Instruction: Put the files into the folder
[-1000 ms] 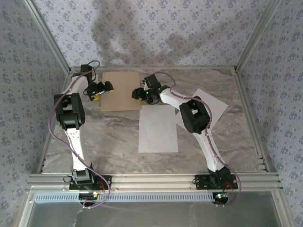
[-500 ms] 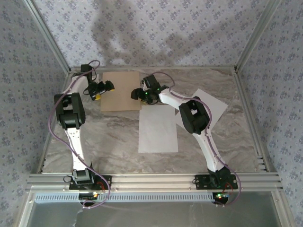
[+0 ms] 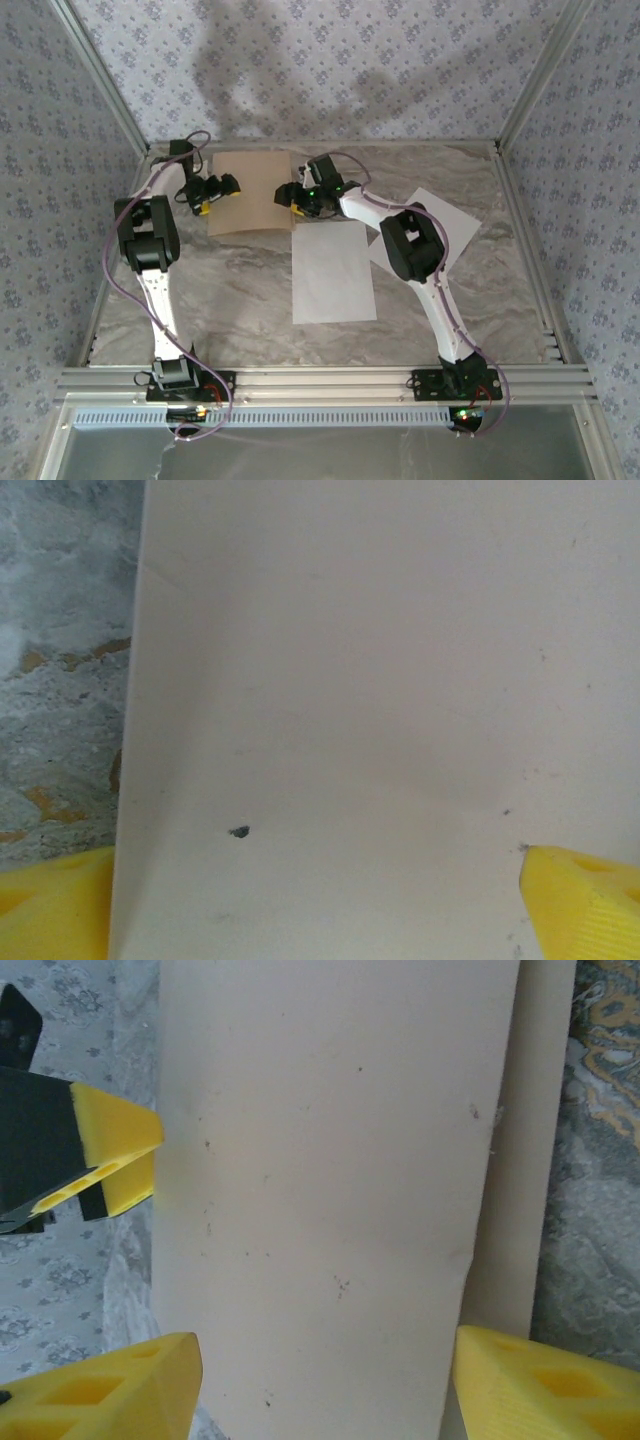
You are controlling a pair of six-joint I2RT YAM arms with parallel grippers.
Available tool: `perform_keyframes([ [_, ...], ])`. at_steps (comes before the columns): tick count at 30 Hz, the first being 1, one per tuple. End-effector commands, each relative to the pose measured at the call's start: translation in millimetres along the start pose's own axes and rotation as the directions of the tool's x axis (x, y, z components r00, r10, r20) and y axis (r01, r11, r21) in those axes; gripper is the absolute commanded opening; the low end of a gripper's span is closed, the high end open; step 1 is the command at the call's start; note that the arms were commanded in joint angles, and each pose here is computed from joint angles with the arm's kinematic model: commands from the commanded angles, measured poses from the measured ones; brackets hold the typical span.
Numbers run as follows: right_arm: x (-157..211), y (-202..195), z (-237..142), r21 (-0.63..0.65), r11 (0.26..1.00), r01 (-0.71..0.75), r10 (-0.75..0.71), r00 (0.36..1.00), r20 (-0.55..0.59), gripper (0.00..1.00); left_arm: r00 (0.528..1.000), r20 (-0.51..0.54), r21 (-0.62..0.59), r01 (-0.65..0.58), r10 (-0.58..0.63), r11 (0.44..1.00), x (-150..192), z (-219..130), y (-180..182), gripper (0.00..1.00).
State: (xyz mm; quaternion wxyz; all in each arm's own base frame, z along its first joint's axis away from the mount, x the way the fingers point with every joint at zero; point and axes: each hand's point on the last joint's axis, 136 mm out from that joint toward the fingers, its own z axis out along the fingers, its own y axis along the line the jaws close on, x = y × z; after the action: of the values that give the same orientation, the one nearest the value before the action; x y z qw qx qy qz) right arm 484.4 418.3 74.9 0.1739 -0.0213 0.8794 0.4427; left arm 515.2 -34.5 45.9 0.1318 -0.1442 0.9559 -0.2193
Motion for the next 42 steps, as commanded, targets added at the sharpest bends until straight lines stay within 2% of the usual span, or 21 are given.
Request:
perform_keyframes([
  [1,-11,70,-31,-0.157,0.985,0.067,-0.062,0.997,0.034,0.67,0.998,-0.056,0.115,-0.01,0.016,0.993,18,-6,-29,0.96],
  [10,-3,87,-65,-0.174,0.979,0.101,-0.091,0.994,0.063,0.64,0.994,-0.067,0.201,-0.068,0.083,0.977,28,-2,-65,0.95],
  [17,5,74,-94,-0.134,0.986,0.1,-0.09,0.993,0.083,0.68,0.988,-0.091,0.238,-0.101,0.126,0.966,46,10,-93,0.95],
  [18,6,72,-97,-0.13,0.987,0.097,-0.086,0.993,0.085,0.68,0.988,-0.07,0.254,-0.117,0.139,0.96,43,10,-100,0.95],
  [24,8,65,-129,-0.12,0.987,0.103,-0.088,0.989,0.12,0.72,0.987,-0.081,0.309,-0.107,0.138,0.945,65,12,-128,0.95],
  [31,12,72,-164,-0.106,0.983,0.153,-0.138,0.981,0.14,0.78,0.983,-0.1,0.336,-0.114,0.156,0.935,106,7,-152,0.97],
  [35,17,76,-178,-0.107,0.98,0.17,-0.153,0.976,0.152,0.81,0.981,-0.065,0.274,-0.156,0.181,0.949,116,-6,-147,0.99],
  [42,19,88,-186,-0.145,0.974,0.173,-0.15,0.976,0.157,0.82,0.96,0.1,0.116,-0.273,0.263,0.955,109,-61,-132,1.0],
])
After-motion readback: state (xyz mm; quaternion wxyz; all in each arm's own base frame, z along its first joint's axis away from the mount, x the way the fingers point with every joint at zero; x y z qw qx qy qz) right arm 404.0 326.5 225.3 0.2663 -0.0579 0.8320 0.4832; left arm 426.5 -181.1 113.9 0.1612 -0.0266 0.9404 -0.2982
